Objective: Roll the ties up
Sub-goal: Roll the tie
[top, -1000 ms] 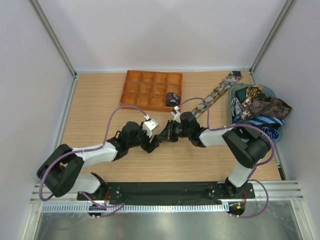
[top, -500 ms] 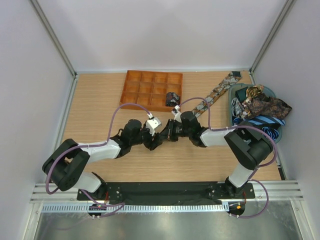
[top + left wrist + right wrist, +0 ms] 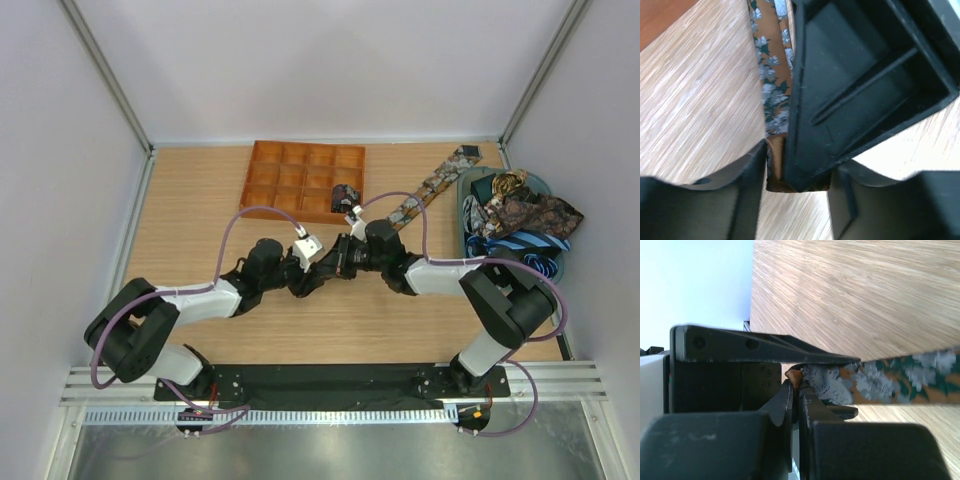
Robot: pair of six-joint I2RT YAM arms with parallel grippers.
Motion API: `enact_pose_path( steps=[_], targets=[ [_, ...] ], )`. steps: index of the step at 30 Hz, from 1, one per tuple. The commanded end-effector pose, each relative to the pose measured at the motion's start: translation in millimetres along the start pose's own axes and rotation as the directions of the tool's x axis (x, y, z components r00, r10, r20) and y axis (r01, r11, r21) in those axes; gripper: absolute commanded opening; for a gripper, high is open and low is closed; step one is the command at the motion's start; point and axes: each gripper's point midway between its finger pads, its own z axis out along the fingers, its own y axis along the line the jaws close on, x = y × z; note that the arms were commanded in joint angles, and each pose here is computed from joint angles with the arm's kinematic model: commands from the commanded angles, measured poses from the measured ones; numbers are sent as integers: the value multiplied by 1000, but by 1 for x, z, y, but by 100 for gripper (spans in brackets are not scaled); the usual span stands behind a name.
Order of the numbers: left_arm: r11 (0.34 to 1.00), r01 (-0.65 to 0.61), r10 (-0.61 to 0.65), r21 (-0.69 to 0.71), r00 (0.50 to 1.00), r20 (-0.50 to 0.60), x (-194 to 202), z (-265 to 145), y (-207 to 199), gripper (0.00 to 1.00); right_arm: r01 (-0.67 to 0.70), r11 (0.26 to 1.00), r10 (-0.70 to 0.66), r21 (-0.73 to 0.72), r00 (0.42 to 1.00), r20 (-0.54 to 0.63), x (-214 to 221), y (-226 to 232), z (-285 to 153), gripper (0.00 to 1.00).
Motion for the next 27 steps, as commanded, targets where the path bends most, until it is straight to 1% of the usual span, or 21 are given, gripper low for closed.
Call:
enact_pose_path(
  steps=[1,3,4,7,11,16,19,20,24,27],
  targets=[
    [999,-44,44,-8,996,79,-25,-2,1,43,23,999,-22,-43,1000,17,-3,16,-5,1],
    [999,-46,47,-14,996,79,-26,-3,2,38,16,999,-16,-34,1000,13,-2,12,-3,1],
    [999,-47,48,-17,996,80,-27,-3,2,33,17,999,-16,-31,1000,19,-3,11,-3,1],
    [999,-39,40,-14,997,61,-22,-5,1,30,23,1000,-23,-13,999,25,-4,4,0,1],
    [1000,12,-12,-4,1000,-3,-9,-7,-2,31,39,999,-40,29,999,23,-6,-9,6,1],
    [998,58,-58,2,994,-94,8,-8,-5,34,52,995,-52,82,999,3,-2,-31,14,1],
    [998,61,-61,4,992,-107,10,-7,-5,39,54,993,-53,104,999,-4,0,-42,17,1],
    [996,86,-85,3,991,-107,10,-7,-7,39,51,992,-51,112,999,-3,0,-45,18,2],
    [997,79,-80,-9,991,-110,12,-6,-4,40,48,990,-48,136,999,-3,2,-59,21,3],
    [996,88,-89,-7,987,-136,16,-2,-3,41,48,987,-48,155,999,-5,4,-69,25,5]
  ],
)
